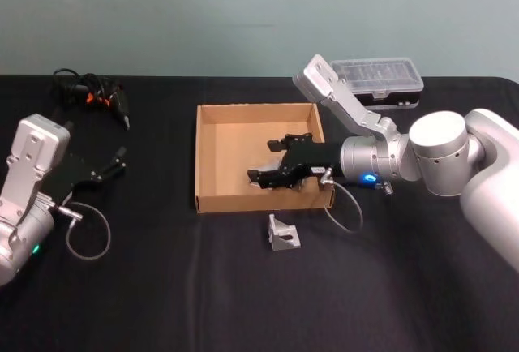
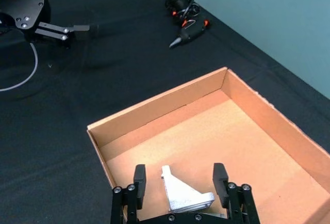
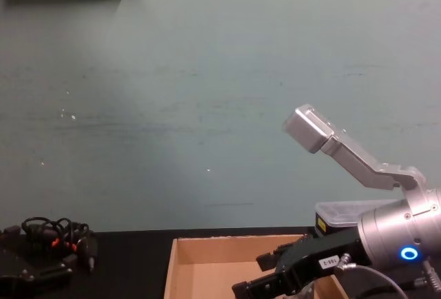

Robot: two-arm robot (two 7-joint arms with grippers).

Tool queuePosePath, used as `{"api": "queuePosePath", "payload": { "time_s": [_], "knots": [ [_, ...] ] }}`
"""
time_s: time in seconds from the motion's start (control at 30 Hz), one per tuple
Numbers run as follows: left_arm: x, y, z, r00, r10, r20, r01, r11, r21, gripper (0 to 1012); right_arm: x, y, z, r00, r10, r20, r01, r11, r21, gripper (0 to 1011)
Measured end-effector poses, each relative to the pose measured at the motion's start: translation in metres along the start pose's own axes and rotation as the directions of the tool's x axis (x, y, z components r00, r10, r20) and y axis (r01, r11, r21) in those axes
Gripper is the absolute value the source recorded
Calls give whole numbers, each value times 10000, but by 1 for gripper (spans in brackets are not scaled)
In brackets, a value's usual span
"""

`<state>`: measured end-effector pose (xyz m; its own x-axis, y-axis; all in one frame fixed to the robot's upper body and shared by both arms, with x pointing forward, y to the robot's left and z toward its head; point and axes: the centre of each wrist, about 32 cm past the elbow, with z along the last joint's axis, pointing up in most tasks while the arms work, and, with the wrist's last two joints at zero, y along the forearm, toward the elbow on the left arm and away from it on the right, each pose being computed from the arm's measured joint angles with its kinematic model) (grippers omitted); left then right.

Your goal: Use one hand to pick up the angle iron from the table and place it into the box.

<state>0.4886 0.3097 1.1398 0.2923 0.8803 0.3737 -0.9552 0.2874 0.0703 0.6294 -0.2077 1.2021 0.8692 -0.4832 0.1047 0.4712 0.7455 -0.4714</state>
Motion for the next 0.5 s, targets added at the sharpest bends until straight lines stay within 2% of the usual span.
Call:
{"api": "queuePosePath", "payload": {
  "time_s": [0.03, 0.1, 0.23, 0.33, 0.5],
  "knots": [
    [0, 0, 0, 10000, 0, 0, 0, 10000, 0, 1011, -6, -12, 4, 10000, -66, 22, 66, 10000, 52, 804],
    [0, 0, 0, 10000, 0, 0, 0, 10000, 0, 1011, -19, -39, 9, 9998, -189, 52, 189, 9997, 163, 899],
    [0, 0, 0, 10000, 0, 0, 0, 10000, 0, 1011, -55, -110, 26, 9991, -403, 139, 397, 9983, 419, 990],
    [0, 0, 0, 10000, 0, 0, 0, 10000, 1, 1011, -87, -168, 34, 9986, -491, 198, 478, 9972, 579, 1003],
    [0, 0, 0, 10000, 0, 0, 0, 10000, 1, 1011, -180, -384, 74, 9974, -566, 442, 518, 9933, 1031, 1003]
  ]
}}
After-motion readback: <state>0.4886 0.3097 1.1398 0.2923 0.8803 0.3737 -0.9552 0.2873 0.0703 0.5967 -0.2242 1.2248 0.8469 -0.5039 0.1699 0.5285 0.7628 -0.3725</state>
